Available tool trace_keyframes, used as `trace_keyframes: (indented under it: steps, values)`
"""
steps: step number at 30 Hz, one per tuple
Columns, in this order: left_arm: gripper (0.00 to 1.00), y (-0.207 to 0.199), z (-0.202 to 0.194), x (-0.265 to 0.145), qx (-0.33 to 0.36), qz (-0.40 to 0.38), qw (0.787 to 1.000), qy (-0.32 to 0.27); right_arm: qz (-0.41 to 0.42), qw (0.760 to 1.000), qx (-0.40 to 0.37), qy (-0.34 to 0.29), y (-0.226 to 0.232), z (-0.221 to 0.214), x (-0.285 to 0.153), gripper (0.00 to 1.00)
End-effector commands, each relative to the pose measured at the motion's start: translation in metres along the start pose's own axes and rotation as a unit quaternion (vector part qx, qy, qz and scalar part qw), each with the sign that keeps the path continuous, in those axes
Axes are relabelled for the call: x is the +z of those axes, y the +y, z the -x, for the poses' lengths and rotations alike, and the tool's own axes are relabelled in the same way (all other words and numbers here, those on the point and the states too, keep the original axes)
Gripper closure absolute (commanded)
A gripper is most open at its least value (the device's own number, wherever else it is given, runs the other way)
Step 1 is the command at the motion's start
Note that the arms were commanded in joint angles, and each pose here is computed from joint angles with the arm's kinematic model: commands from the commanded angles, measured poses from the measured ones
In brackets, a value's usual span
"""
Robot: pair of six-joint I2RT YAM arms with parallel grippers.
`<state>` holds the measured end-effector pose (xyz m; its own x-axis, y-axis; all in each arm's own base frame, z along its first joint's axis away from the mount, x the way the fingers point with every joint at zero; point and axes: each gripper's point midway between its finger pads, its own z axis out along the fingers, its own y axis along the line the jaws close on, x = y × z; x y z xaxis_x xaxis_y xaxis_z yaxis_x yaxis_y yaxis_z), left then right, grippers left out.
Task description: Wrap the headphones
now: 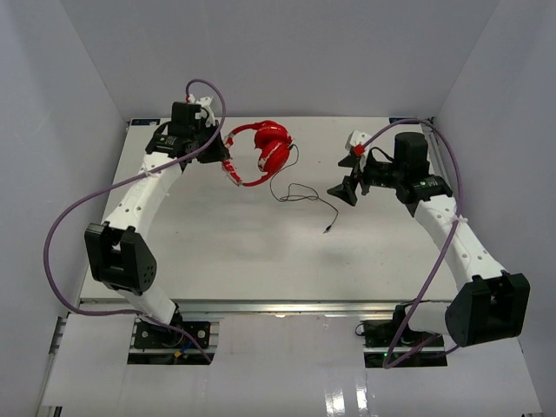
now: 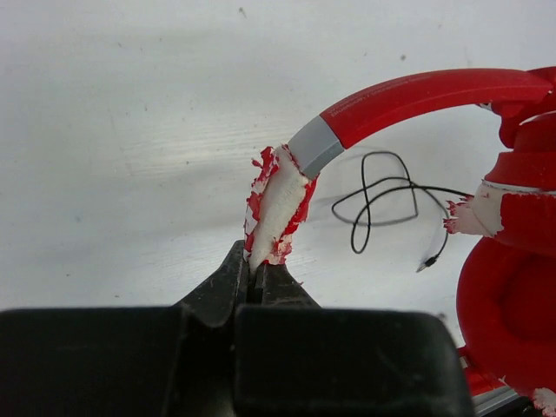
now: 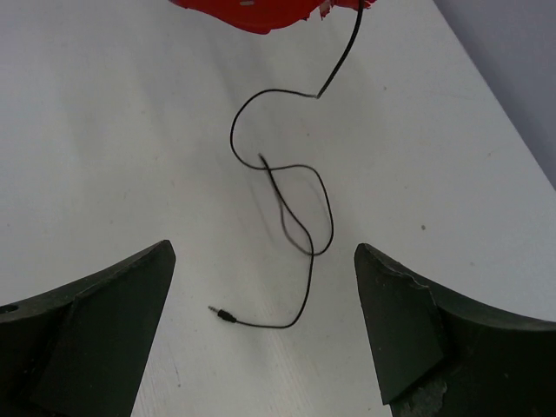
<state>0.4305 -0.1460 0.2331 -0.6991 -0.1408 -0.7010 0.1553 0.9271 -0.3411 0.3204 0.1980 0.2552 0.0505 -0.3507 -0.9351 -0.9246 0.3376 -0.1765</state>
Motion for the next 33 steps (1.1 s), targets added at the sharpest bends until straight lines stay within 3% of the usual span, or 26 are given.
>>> trace_keyframes:
  steps: [1,4,7,11,23,29,33]
  values:
    - [1.0,-0.028,0.034,-0.043,-0.023,-0.046,0.998,-0.045,0.023,0.998,0.021,-0.046,-0.005,0.044,0.011,0.1]
    - [1.0,-0.045,0.042,-0.059,-0.023,-0.074,0.995,-0.057,0.045,0.992,0.082,-0.08,-0.001,0.057,0.019,0.1]
    - [1.0,-0.06,0.048,-0.073,-0.027,-0.098,0.993,-0.065,0.089,0.984,0.086,-0.131,0.02,0.078,0.025,0.1]
    - [1.0,-0.076,0.056,-0.096,-0.032,-0.123,0.989,-0.078,0.111,0.981,0.075,-0.139,0.026,0.09,0.046,0.1]
    - [1.0,-0.117,0.073,-0.166,-0.062,-0.206,0.971,-0.106,0.06,0.977,0.12,-0.168,-0.022,0.096,0.099,0.1]
    - [1.0,-0.138,0.085,-0.194,-0.075,-0.25,0.959,-0.115,0.102,0.963,0.146,-0.201,-0.016,0.105,0.115,0.09]
    - [1.0,-0.149,0.099,-0.219,-0.077,-0.268,0.95,-0.139,0.162,0.95,0.156,-0.217,0.011,0.103,0.121,0.03]
